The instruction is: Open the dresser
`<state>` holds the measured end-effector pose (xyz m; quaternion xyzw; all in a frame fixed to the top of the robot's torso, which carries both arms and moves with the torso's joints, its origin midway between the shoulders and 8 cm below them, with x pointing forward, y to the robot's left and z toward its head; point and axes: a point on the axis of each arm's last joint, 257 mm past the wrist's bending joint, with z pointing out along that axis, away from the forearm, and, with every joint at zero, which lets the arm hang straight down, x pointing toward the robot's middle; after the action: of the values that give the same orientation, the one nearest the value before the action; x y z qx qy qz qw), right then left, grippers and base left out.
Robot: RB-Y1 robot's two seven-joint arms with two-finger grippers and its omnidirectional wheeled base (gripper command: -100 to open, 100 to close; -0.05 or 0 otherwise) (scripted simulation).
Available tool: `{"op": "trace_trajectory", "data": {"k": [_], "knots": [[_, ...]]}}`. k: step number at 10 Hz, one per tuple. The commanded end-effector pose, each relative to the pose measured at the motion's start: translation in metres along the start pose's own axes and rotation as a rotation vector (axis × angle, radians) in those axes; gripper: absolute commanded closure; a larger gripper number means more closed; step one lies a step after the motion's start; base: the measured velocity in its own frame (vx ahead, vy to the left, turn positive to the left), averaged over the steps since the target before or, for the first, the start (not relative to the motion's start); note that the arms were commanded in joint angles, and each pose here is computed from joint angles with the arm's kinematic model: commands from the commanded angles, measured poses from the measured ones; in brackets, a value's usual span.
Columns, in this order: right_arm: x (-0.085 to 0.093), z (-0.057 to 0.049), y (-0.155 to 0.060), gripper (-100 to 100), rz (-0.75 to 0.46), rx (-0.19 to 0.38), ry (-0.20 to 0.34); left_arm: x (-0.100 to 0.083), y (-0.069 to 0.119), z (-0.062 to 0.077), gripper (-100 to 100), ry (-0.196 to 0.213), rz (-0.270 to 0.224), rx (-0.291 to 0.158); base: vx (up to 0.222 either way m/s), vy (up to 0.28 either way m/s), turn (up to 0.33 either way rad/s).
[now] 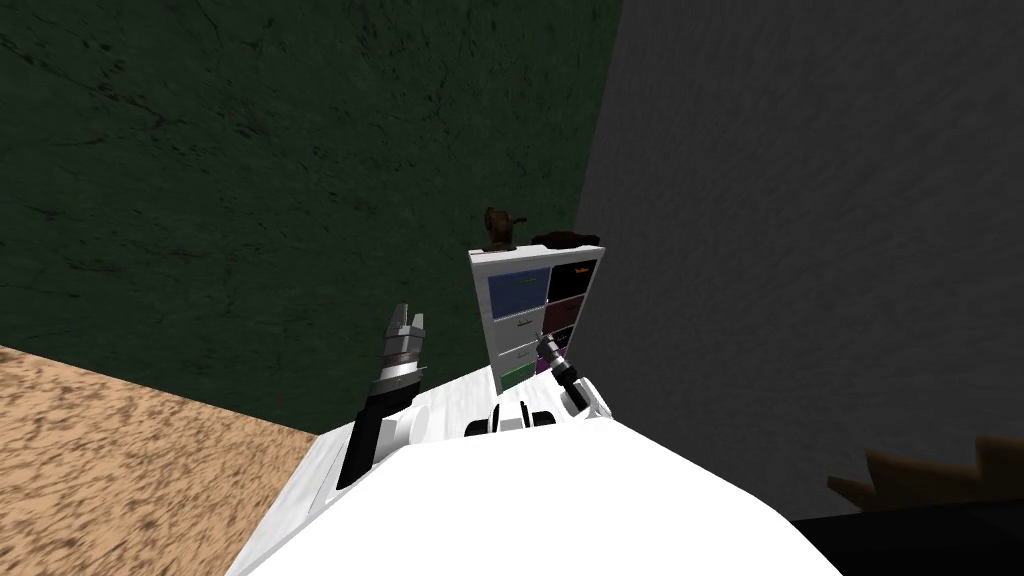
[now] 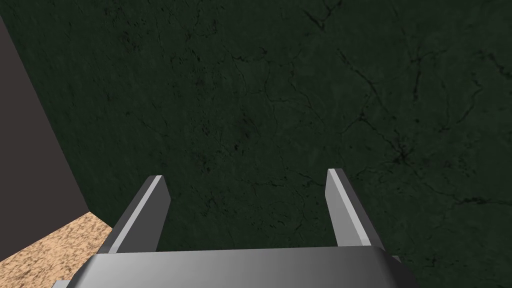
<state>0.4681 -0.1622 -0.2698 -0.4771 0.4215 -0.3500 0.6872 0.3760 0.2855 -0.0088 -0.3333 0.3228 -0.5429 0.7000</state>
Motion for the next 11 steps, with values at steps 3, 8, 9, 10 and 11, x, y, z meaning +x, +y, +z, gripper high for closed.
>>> {"op": "trace_trajectory", "data": {"k": [3, 8, 9, 10, 11], "knots": [[0.022, -0.01, -0.003, -100, -0.071, -0.033, -0.007, 0.0, 0.0, 0.0, 0, 0.0, 0.0, 0.0, 0.0, 0.011, -0.006], [0.058, -0.027, -0.013, -100, -0.208, -0.081, -0.01, 0.0, 0.0, 0.0, 0, 0.0, 0.0, 0.0, 0.023, 0.049, -0.018], [0.063, -0.03, -0.016, -100, -0.248, -0.084, -0.006, 0.0, 0.0, 0.0, 0, 0.0, 0.0, 0.0, 0.039, 0.137, -0.055], [0.065, -0.031, -0.017, -100, -0.268, -0.085, -0.004, 0.0, 0.0, 0.0, 0, 0.0, 0.0, 0.0, 0.053, 0.141, -0.046], [0.07, -0.033, -0.02, -100, -0.302, -0.087, -0.001, 0.0, 0.0, 0.0, 0, 0.0, 0.0, 0.0, 0.06, 0.141, -0.033]]}}
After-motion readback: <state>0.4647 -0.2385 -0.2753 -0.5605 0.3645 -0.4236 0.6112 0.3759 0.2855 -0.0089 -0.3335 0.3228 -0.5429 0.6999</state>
